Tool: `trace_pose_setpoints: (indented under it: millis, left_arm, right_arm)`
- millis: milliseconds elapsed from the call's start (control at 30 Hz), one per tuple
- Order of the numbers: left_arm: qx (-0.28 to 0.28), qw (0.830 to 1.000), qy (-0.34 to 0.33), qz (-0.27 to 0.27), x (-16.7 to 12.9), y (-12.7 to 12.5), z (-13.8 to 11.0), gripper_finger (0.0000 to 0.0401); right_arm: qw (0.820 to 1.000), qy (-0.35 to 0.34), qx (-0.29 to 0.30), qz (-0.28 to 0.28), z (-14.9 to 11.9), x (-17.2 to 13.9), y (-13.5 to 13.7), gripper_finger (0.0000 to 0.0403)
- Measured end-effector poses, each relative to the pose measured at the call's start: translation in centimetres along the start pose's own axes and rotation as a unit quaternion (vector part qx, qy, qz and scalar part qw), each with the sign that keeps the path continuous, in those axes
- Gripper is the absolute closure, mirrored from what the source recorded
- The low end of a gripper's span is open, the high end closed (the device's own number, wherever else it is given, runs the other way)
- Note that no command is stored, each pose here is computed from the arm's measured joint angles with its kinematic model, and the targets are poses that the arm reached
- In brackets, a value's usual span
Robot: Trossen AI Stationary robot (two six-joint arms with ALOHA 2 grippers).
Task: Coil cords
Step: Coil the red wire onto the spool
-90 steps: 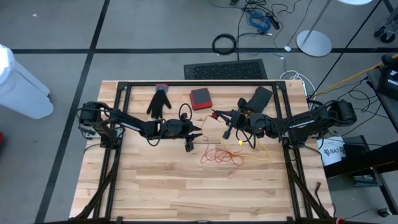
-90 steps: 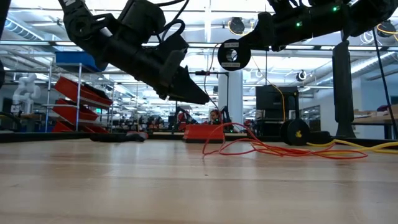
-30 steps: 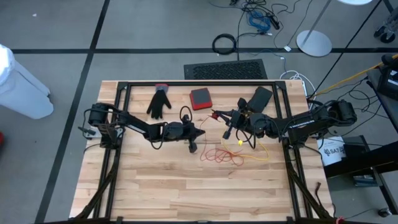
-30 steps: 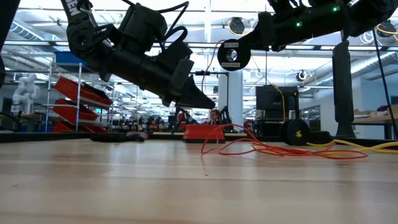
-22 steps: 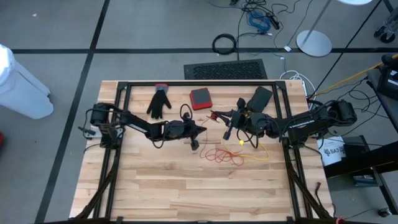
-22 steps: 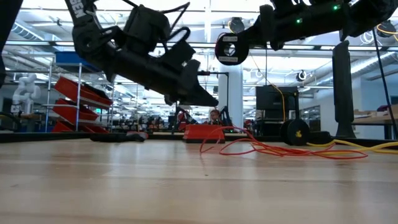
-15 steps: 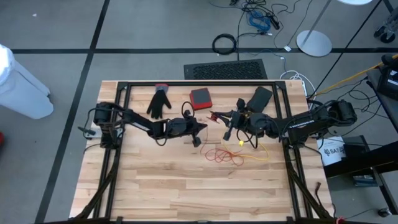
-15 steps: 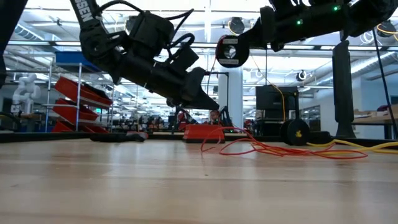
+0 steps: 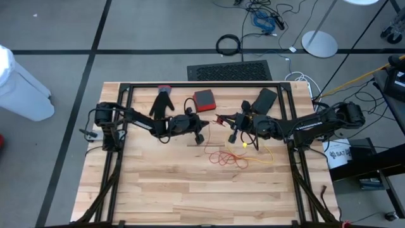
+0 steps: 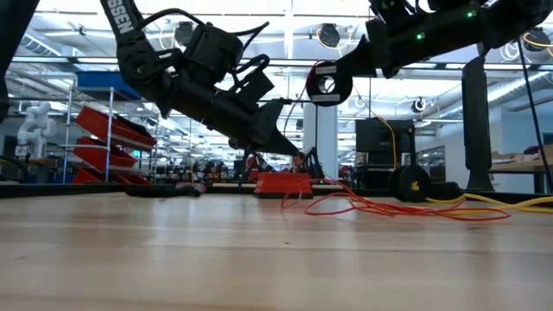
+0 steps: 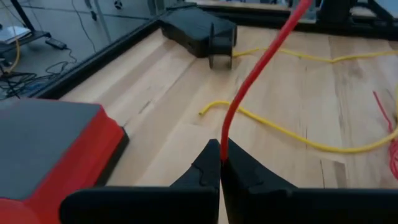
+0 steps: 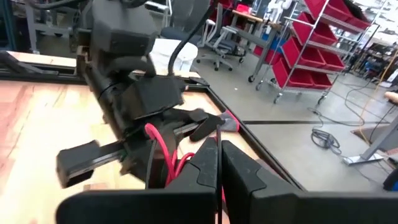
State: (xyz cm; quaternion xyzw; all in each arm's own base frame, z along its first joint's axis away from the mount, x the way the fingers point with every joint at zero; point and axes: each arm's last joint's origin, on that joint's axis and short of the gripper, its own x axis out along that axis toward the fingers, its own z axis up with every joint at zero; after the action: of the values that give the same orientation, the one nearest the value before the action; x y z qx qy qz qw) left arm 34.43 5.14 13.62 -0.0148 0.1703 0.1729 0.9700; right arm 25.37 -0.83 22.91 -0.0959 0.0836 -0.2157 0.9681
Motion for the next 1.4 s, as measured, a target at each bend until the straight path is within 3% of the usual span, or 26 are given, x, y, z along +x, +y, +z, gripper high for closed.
trace_pose_setpoints:
  millis: [267, 667, 1067, 1400]
  left_arm:
    - [0.007, 1.000, -0.011, 0.014, -0.9, 1.0, 1.6, 0.0400]
    - [0.004, 1.000, 0.002, 0.020, -0.7, 1.8, 1.4, 0.0400]
    - [0.009, 1.000, -0.013, -0.013, -0.8, 0.1, 2.1, 0.0400]
    - [0.012, 0.999, -0.037, -0.025, -0.7, -1.7, 3.6, 0.0400]
  right_arm:
    - [0.999, 0.036, 0.010, 0.026, 0.1, -1.3, -0.6, 0.0403]
    - [0.992, -0.020, 0.039, 0.116, 1.2, -1.6, -0.3, 0.0403]
    - [0.983, -0.134, 0.077, 0.094, 1.8, 0.4, 0.6, 0.0403]
    - [0.973, -0.208, 0.100, -0.026, 0.3, 2.7, 1.2, 0.0403]
